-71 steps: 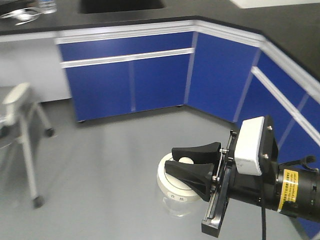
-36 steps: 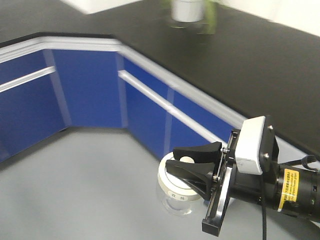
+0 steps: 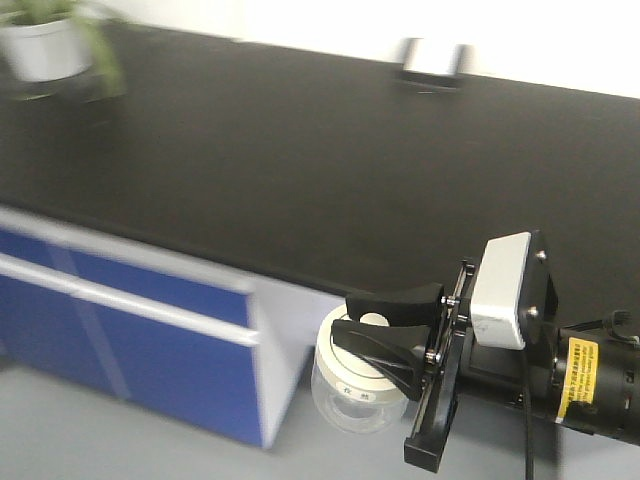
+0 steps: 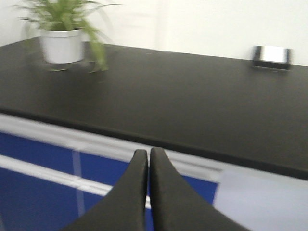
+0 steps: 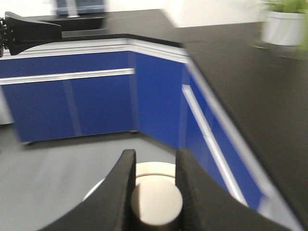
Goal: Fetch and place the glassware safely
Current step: 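Drive the base to the other bench holding the jar in the right gripper, then extend the right gripper forward and lower the jar onto the bench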
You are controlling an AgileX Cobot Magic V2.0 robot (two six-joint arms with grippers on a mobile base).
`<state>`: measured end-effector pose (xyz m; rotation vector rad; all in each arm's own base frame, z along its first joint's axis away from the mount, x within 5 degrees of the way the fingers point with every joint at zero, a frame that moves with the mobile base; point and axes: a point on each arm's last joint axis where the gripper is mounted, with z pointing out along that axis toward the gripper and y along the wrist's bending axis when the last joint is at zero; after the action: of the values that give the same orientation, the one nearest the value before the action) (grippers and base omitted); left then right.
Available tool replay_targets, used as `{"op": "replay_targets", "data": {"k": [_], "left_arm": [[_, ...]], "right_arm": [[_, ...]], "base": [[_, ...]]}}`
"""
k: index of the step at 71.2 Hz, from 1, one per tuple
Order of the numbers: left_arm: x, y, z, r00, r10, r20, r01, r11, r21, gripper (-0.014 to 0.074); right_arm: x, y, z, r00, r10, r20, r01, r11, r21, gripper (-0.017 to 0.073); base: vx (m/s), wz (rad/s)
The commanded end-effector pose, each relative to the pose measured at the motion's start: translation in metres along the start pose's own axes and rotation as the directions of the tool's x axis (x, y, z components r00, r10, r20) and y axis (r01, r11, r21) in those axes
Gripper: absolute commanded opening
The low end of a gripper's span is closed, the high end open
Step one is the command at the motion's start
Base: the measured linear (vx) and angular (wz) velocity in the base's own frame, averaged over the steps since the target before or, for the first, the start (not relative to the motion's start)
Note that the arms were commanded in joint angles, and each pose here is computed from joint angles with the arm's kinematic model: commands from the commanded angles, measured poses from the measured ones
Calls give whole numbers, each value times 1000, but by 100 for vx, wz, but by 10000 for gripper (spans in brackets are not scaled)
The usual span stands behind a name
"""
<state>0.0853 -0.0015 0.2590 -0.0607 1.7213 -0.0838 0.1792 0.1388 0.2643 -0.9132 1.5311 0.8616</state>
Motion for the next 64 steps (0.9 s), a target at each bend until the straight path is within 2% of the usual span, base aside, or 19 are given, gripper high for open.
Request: {"op": "replay_targets", "data": {"k": [1, 32, 64], "left_arm": [[-13, -4, 0, 997, -12, 74, 10, 999, 33, -7], [-13, -4, 0, 997, -12, 74, 10, 999, 33, -7], [-13, -4, 0, 997, -12, 74, 10, 999, 33, -7]], "right_arm": [[-20, 2, -2, 994, -5, 112, 8, 1000, -19, -1], [-20, 2, -2, 994, -5, 112, 8, 1000, -19, -1], [-20, 2, -2, 994, -5, 112, 8, 1000, -19, -1]], "base": [[15, -90], [15, -67], [20, -11]]}}
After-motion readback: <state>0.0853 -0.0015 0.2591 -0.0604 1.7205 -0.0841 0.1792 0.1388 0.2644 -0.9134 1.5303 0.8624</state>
